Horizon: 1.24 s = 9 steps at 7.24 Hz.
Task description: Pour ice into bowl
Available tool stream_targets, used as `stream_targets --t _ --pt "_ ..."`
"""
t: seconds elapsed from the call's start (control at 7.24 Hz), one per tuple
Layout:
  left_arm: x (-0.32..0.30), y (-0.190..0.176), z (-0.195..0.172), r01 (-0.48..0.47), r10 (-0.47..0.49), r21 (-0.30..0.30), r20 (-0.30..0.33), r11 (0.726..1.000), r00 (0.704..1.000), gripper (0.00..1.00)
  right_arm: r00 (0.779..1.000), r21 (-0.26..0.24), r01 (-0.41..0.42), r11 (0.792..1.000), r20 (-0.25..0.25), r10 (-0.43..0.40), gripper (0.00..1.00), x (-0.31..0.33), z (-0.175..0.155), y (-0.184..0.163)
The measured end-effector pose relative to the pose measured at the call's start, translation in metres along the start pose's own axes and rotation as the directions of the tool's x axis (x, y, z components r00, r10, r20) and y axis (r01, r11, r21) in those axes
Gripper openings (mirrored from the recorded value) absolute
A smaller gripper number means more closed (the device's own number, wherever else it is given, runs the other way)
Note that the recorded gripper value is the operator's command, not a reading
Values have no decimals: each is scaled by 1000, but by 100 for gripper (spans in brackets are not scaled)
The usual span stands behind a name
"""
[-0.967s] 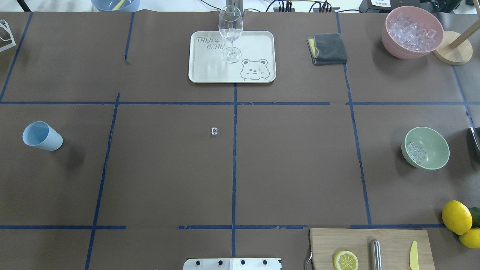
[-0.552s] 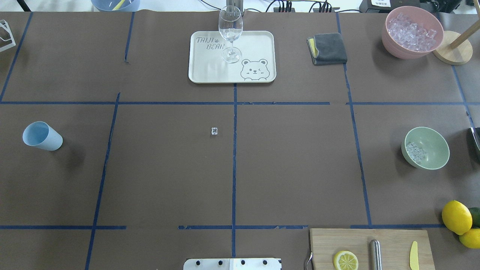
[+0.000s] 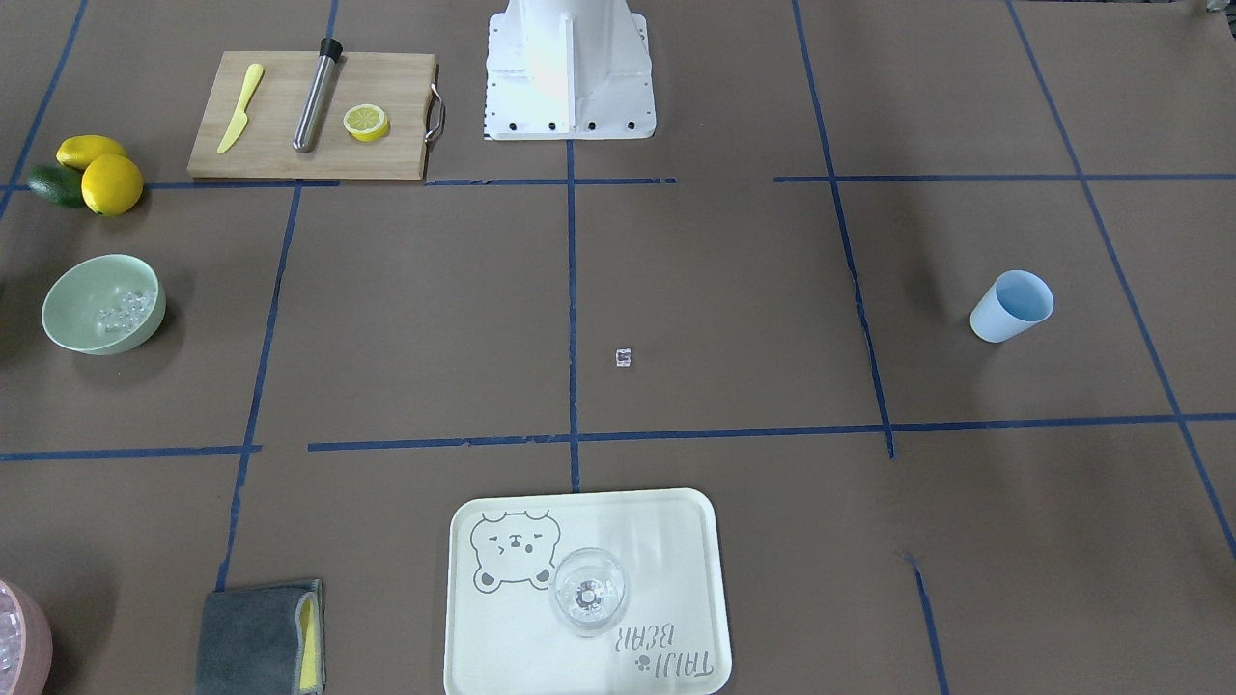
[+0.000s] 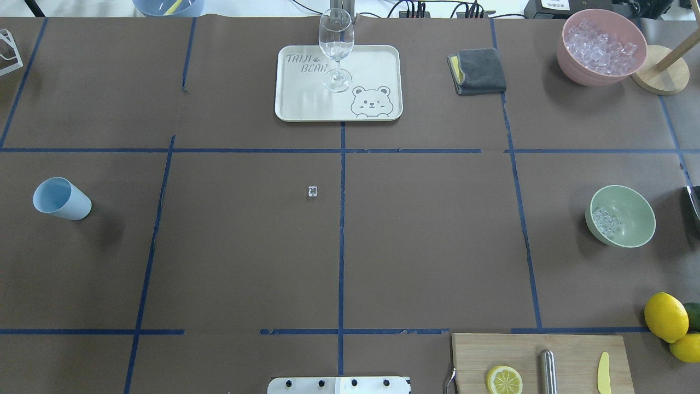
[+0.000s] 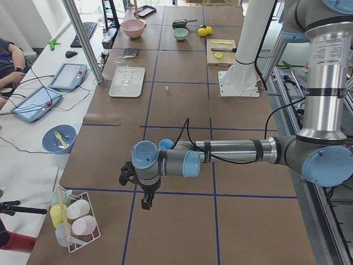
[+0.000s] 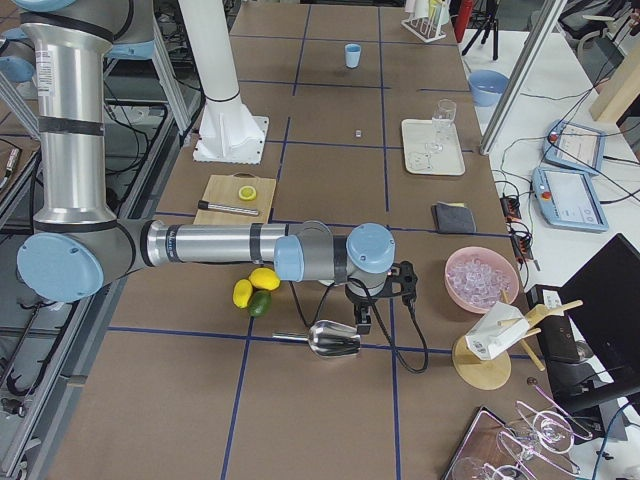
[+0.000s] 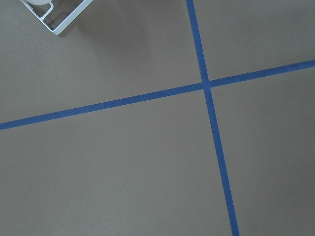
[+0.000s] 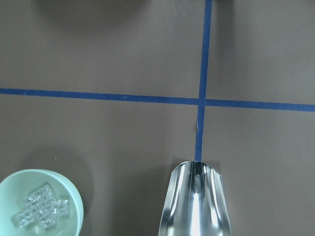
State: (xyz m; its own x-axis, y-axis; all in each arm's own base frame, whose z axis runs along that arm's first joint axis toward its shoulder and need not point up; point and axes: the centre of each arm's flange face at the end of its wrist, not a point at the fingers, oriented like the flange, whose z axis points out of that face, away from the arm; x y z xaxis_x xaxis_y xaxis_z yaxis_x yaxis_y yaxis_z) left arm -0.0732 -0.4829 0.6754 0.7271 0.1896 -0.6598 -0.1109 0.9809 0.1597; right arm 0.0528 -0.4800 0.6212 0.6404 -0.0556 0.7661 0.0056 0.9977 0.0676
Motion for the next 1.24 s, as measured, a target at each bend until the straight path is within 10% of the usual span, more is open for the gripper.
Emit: stream_targets --t 1.24 --pt "0 -2 -4 165 -165 15 -4 986 986 100 1000 5 7 1000 10 -7 100 -3 -2 0"
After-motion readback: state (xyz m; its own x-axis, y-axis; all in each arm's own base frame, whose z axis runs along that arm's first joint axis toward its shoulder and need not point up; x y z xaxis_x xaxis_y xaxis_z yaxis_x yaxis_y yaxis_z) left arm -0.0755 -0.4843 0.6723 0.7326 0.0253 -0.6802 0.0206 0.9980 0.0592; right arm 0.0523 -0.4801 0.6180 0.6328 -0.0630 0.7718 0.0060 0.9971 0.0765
